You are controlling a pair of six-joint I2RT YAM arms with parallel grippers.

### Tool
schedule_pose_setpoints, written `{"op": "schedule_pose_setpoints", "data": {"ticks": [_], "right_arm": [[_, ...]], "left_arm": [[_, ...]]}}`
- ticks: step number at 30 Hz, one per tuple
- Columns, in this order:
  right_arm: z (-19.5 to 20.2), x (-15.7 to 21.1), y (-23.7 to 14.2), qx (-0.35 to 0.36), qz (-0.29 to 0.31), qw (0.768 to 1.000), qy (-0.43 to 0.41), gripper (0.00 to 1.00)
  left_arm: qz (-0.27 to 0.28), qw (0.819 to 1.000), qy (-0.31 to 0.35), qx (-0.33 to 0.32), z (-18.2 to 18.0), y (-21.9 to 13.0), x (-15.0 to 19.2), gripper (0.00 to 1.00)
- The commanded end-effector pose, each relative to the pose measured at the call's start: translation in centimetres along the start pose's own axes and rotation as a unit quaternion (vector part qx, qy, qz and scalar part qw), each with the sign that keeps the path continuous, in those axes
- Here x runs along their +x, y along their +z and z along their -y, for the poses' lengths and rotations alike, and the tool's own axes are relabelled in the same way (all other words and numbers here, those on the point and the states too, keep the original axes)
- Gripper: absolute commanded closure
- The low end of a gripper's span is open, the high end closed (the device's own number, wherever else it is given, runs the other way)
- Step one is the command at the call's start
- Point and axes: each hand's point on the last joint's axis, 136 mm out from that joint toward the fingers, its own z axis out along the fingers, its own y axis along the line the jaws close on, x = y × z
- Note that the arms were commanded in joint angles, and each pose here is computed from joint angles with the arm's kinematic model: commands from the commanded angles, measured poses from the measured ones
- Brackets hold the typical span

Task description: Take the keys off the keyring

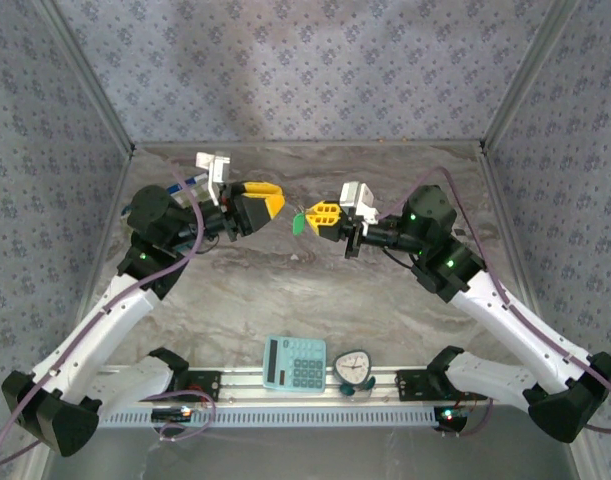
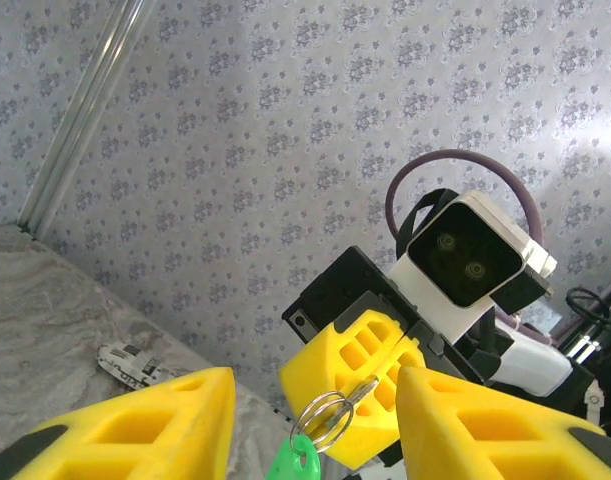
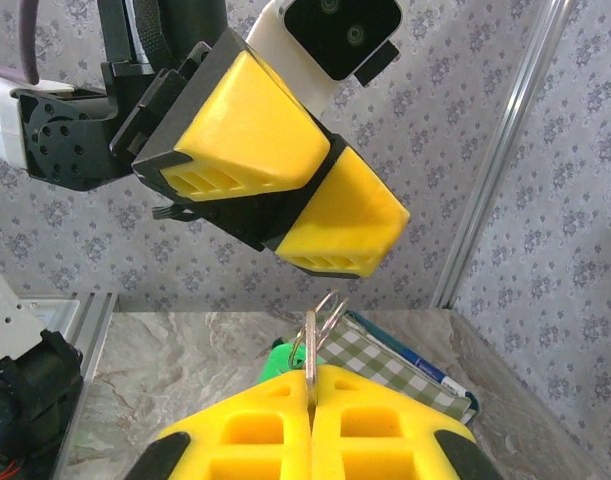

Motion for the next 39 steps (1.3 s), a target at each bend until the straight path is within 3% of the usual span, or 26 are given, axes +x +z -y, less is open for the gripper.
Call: {"op": "schedule_pose_setpoints", "data": {"ticks": [1, 14, 19, 25, 39], "right_arm": [[0.2, -1.4, -0.4, 0.006, 0.012, 1.000, -0.009, 1.00], [0.1, -1.6, 0.1, -0.008, 0.012, 1.000, 0.002, 1.00], [0.1, -1.8, 0.3, -0.016, 0.015, 1.000, 0.011, 1.00], [0.2, -1.7, 0.4, -0.020, 0.016, 1.000, 0.016, 1.00], [0.5, -2.0, 0.2, -0.016, 0.021, 0.999, 0.022, 1.00]], "left_arm": [[0.008, 1.000, 0.023, 0.007, 0.9, -0.3, -0.6, 0.52], [-0.022, 0.999, 0.023, 0.034, 1.6, 0.5, 0.3, 0.46], [-0.044, 0.998, 0.028, 0.046, 2.2, 1.3, 1.1, 0.39], [-0.049, 0.997, 0.031, 0.050, 2.3, 1.6, 1.3, 0.38], [-0.050, 0.997, 0.032, 0.054, 2.6, 1.5, 1.4, 0.72]]}}
